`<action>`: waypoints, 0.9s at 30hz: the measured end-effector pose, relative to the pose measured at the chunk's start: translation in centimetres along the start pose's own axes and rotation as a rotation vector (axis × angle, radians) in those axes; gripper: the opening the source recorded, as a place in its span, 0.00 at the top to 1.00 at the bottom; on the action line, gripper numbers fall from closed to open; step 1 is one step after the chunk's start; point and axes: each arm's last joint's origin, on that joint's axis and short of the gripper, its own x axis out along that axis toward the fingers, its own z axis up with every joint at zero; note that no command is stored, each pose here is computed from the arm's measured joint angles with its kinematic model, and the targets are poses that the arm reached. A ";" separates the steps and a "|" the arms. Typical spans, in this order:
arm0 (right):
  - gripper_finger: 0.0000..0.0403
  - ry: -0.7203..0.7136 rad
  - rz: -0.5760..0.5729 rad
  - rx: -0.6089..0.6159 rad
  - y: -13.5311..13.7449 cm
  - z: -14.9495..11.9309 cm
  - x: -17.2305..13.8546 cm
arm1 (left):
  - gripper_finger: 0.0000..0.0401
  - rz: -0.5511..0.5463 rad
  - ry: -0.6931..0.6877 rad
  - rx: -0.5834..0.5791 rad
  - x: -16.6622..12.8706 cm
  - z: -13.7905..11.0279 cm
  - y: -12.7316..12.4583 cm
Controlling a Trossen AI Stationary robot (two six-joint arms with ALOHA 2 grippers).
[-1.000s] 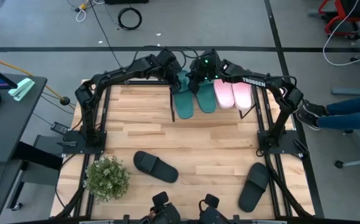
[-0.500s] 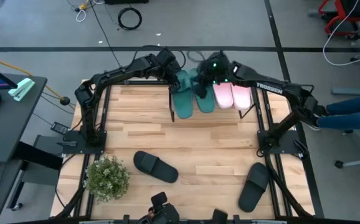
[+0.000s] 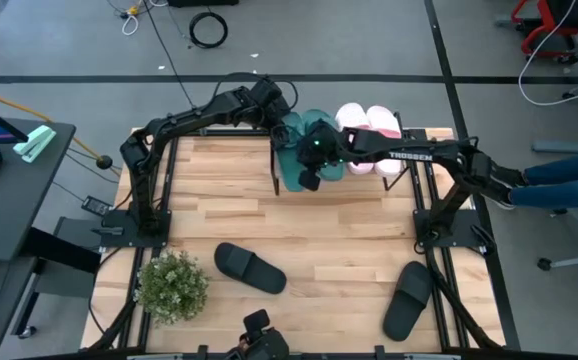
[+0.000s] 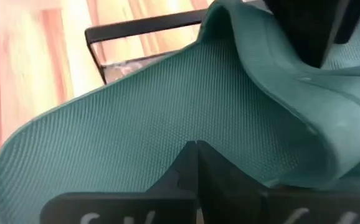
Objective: Pick and place slides into the shelf
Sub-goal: Put the green slipper on the shelf
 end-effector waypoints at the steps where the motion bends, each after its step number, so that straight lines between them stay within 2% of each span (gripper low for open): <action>1: 1.00 0.002 -0.004 0.015 0.0 0.0 0.1 | 0.57 0.001 0.000 0.000 0.0 0.0 0.0; 11: 1.00 0.076 0.023 0.060 -0.1 -0.8 1.3 | 0.57 0.008 -0.043 0.024 -0.9 0.4 0.0; 17: 1.00 0.038 0.032 0.061 -0.1 -0.5 1.5 | 0.57 0.026 -0.125 0.033 -2.8 1.3 -0.2; 27: 1.00 -0.039 0.040 0.027 0.4 0.3 1.2 | 0.57 0.022 -0.192 0.048 -2.9 2.0 -0.7</action>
